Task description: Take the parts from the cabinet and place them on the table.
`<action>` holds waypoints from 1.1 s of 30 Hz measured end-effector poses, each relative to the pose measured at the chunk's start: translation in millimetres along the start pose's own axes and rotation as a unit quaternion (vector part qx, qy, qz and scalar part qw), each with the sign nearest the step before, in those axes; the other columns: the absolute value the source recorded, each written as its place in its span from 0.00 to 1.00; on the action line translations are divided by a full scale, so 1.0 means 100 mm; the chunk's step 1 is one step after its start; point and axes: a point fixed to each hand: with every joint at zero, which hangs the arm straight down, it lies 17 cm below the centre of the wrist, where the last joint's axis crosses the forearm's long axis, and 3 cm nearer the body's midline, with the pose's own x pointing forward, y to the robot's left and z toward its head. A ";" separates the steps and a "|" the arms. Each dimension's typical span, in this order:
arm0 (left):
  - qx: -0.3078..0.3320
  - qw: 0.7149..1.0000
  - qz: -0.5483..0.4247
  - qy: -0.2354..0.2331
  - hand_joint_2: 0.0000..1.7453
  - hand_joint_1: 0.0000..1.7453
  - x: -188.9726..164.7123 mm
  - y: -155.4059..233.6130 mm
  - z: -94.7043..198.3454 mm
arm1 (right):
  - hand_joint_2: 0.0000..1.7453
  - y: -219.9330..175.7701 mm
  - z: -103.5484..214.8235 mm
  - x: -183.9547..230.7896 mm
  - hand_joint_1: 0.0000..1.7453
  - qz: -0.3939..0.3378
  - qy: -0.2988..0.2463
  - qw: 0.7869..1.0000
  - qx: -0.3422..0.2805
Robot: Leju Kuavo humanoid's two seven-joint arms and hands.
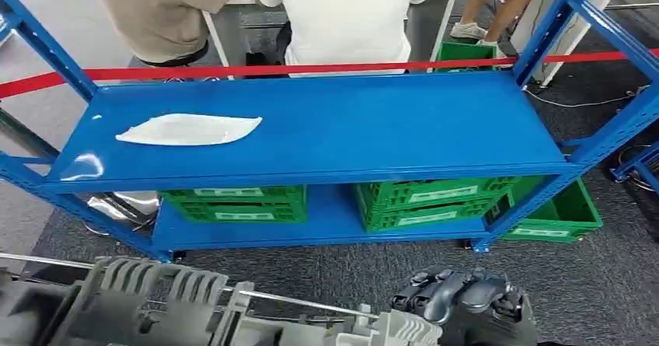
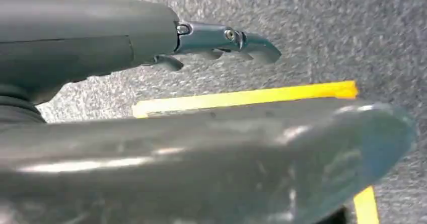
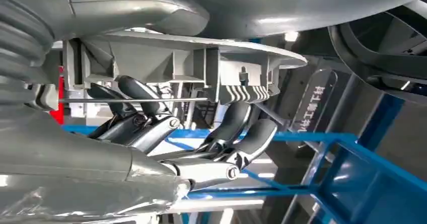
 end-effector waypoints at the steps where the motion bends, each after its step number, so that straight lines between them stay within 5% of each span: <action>1: -0.001 1.000 0.000 -0.002 0.00 0.00 0.02 -0.01 0.00 | 1.00 0.00 -0.01 0.00 1.00 0.000 0.000 1.000 0.002; 21: -0.010 1.000 0.001 0.020 0.00 0.00 -0.08 -0.18 0.01 | 1.00 0.00 0.03 -0.22 1.00 0.075 0.049 0.996 0.017; 33: -0.014 1.000 0.006 -0.009 0.00 0.00 0.08 -0.26 -0.01 | 1.00 -0.02 0.06 -0.22 1.00 0.110 0.067 0.992 0.018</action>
